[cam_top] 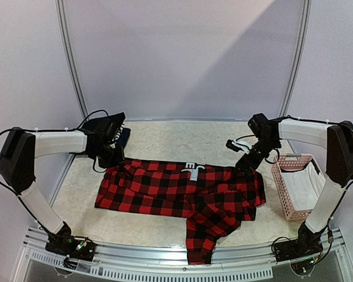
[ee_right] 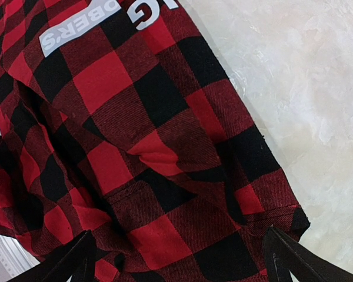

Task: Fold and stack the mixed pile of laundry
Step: Adjust the rectangle-folded shirt at the center of the board.

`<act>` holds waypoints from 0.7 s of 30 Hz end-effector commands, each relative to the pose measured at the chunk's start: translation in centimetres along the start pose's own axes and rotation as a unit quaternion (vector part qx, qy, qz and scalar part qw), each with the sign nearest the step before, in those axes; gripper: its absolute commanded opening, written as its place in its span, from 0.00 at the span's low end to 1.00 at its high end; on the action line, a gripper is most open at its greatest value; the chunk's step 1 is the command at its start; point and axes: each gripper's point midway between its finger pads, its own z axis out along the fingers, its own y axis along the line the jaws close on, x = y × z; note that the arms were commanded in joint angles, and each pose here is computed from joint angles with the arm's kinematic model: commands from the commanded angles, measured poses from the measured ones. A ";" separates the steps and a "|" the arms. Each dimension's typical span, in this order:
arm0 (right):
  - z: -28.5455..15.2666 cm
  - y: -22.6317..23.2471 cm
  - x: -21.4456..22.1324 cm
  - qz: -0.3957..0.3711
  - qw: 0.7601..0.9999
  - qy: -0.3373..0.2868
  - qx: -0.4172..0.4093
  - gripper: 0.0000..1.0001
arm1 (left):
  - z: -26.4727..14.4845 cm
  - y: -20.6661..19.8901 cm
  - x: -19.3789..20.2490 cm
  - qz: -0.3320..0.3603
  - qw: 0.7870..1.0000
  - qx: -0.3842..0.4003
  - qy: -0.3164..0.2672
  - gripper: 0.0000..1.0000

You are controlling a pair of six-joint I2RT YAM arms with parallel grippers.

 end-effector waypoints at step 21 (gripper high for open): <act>0.5 -1.1 0.3 0.009 1.000 -0.001 0.006 0.99 | 2.6 -2.2 -6.4 0.064 0.997 -0.030 -0.026 0.00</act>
